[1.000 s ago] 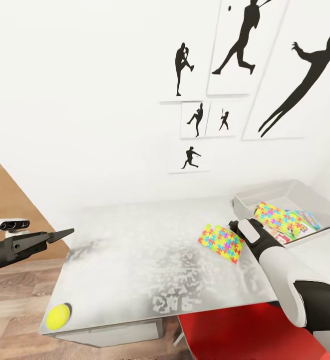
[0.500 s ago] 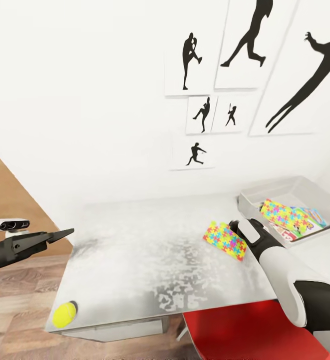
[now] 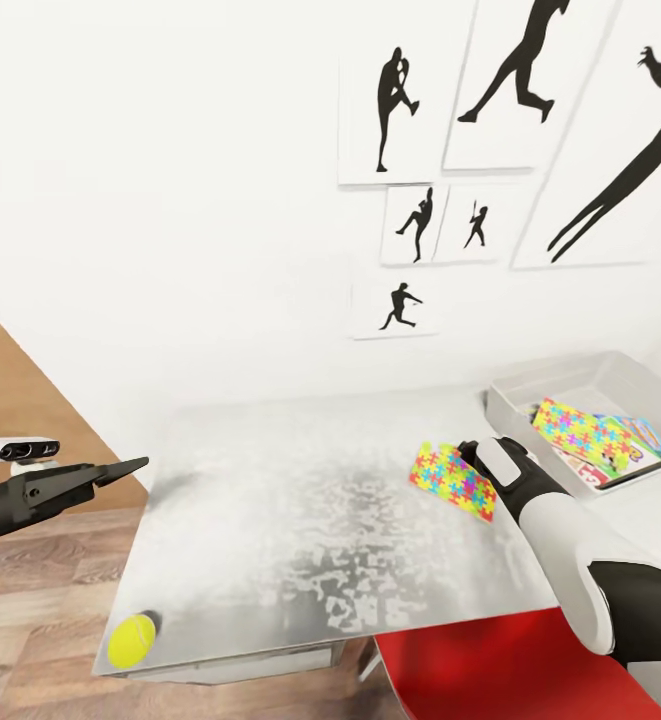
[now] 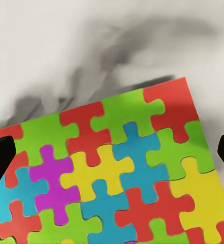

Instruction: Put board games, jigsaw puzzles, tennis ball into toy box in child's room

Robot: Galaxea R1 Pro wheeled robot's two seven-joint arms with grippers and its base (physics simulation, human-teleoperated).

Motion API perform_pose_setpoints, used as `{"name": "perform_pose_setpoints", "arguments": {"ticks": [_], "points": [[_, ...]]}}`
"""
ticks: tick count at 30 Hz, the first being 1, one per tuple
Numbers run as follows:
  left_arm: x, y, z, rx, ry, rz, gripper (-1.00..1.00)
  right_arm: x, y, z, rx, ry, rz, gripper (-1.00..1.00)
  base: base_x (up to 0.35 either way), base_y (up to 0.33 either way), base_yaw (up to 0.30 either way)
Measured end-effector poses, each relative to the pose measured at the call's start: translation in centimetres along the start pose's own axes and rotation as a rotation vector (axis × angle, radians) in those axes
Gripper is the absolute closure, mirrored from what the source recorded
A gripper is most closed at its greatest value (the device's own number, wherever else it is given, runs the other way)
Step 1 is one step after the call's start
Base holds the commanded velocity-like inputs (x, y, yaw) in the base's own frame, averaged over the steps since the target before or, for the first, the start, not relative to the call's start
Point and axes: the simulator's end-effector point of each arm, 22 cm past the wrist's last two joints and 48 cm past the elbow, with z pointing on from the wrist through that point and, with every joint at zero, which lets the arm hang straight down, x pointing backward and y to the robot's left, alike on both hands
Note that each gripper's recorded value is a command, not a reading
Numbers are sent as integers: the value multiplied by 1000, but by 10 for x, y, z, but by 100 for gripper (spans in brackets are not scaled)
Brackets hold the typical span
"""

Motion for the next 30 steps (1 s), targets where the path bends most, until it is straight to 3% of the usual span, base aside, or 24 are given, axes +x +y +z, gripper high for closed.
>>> {"name": "perform_pose_setpoints", "arguments": {"ticks": [30], "points": [[0,0,0,-1,0,0,-100,0,1,0,-1,0,-1,-100,2,24,0]]}}
